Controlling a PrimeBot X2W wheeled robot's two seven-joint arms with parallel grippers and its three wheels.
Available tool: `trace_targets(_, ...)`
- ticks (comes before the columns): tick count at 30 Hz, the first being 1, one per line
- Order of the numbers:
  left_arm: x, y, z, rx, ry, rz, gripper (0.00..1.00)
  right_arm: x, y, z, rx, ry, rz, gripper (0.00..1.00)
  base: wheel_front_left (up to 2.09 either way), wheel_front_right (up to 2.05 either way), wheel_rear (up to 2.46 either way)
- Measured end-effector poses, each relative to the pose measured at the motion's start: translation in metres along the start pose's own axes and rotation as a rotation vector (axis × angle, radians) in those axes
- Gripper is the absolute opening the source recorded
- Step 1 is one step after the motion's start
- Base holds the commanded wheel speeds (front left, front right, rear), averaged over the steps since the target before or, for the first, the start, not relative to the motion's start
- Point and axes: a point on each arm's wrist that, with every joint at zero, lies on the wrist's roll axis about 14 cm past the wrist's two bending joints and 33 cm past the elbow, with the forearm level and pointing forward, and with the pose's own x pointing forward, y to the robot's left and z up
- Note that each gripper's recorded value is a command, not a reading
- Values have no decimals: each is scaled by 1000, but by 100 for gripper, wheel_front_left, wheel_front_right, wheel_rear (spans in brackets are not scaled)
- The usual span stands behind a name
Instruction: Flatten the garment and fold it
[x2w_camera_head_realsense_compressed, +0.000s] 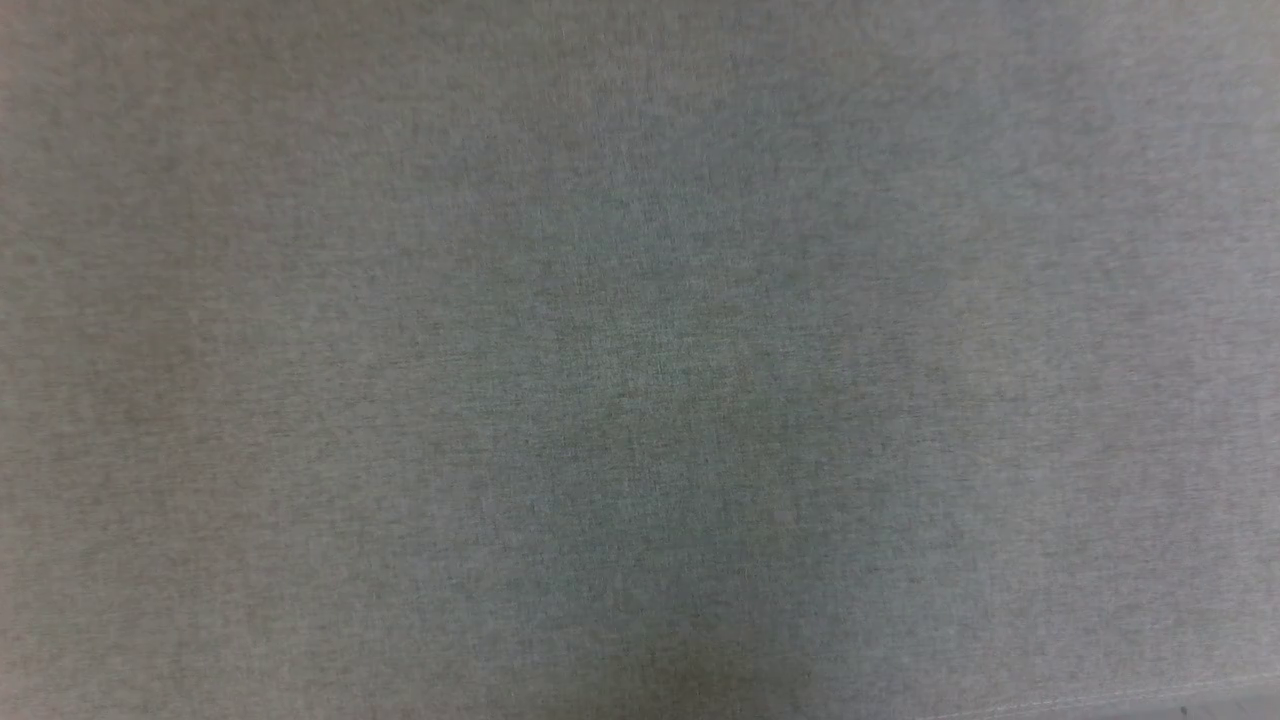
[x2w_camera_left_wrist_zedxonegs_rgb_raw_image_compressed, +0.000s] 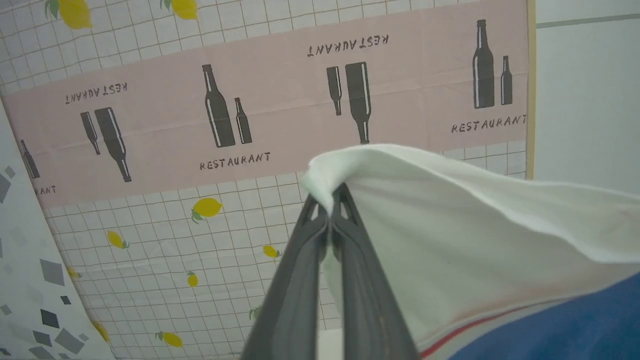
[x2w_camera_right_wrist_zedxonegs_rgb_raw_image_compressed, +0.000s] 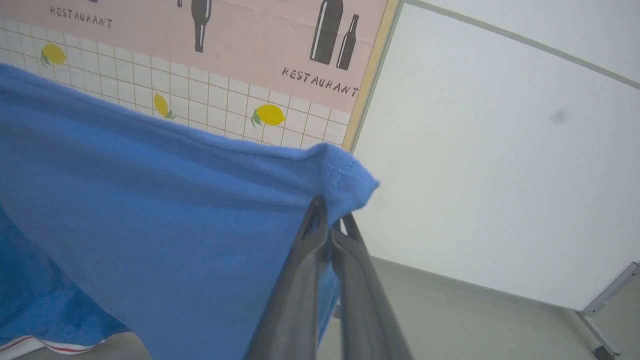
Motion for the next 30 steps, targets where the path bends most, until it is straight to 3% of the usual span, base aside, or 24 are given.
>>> trace_targets(5, -13, -4, -59, -54, 102, 6, 0, 7, 24, -45, 0, 76, 48, 0, 0, 0, 0)
trace_targets(11, -65, -6, -117, -77, 261, -7, 0, -15, 51, -75, 4, 133, 119, 0, 0, 0, 0)
trace_targets(20, -197, -13, -153, -182, 448, 0, 0, -111, 70, -137, 122, 284, 166, 0, 0, 0, 0)
trace_targets(30, -356, -1, -122, -230, 545, 136, 0, -239, 89, -165, 267, 403, 188, 0, 0, 0, 0)
